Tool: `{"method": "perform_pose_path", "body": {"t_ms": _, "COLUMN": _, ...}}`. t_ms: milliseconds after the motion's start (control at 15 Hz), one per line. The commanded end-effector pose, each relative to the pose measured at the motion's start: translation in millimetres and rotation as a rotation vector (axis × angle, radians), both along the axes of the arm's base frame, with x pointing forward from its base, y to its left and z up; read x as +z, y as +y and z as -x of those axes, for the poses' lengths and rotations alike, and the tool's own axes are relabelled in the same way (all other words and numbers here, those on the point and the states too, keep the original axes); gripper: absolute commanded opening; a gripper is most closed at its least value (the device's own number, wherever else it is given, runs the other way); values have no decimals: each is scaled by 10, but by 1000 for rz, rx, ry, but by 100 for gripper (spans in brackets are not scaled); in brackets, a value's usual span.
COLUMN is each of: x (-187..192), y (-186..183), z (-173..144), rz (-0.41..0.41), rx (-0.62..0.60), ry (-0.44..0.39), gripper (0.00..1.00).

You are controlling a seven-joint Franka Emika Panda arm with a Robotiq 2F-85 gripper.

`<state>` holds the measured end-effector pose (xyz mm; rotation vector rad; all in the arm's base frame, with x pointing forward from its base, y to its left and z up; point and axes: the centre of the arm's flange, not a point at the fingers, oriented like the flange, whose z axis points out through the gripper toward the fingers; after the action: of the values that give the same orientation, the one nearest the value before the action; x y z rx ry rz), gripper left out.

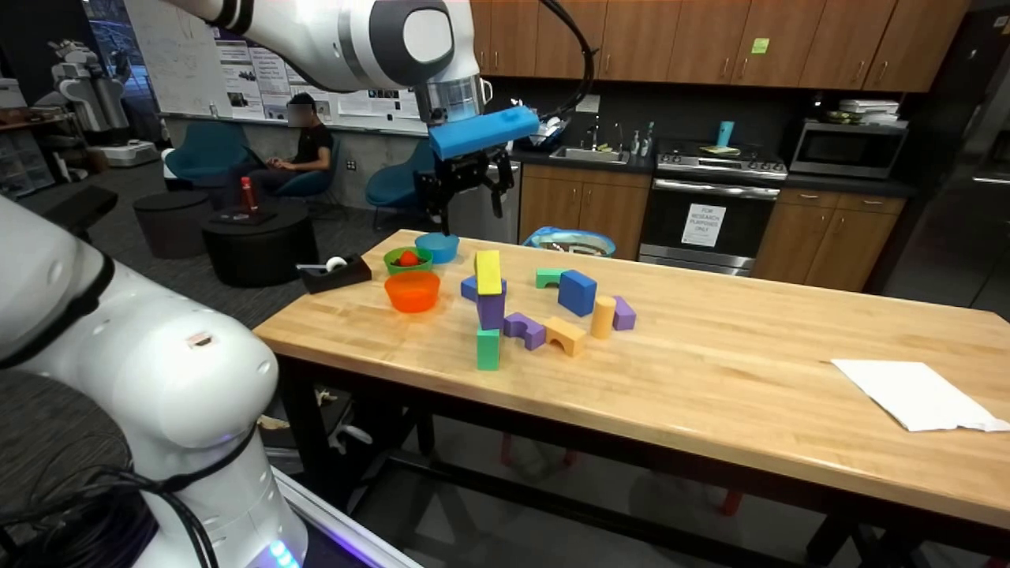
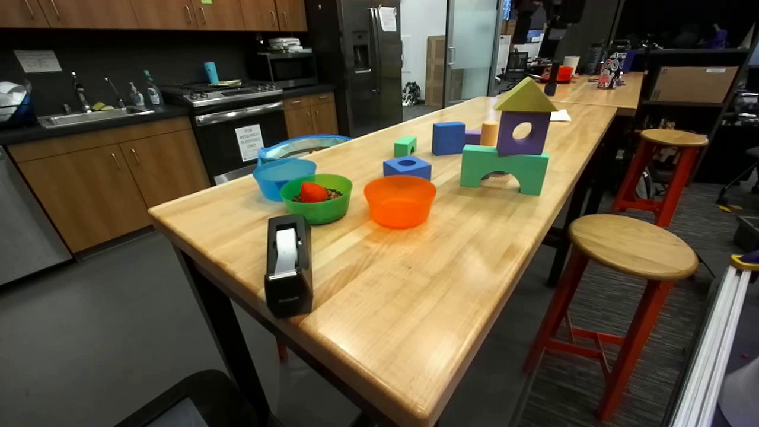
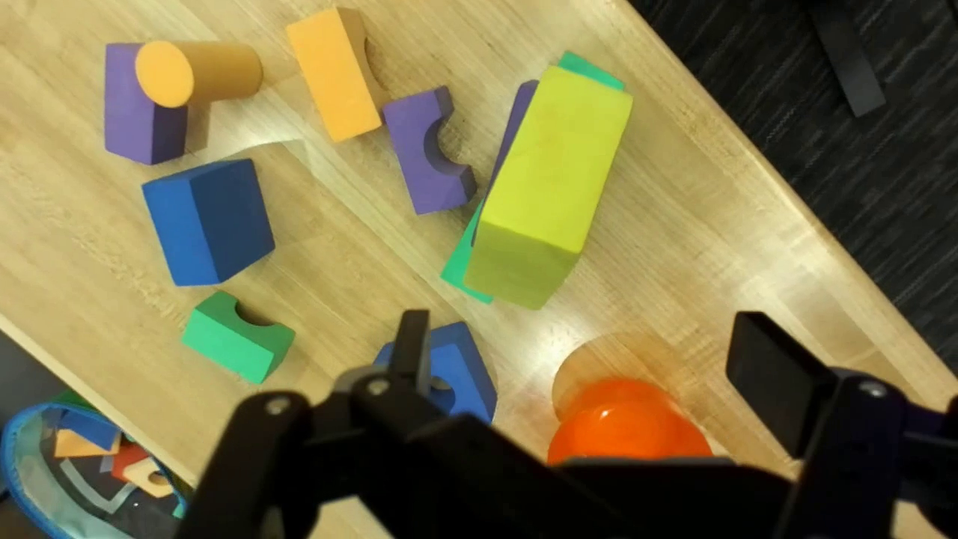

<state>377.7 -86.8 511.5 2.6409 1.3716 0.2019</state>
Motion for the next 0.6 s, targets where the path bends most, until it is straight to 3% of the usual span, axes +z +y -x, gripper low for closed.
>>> {"method": "perform_pose_path", "body": {"t_ms": 0, "x": -118, "y": -25, "z": 213, "rz": 31, "rx": 146, "ry": -49, "gripper": 100}}
{"method": "perform_pose_path", "body": {"t_ms": 533, "x": -237, "y": -165, "z": 436, "rz": 1, "rx": 377, "ry": -66, "gripper": 100}}
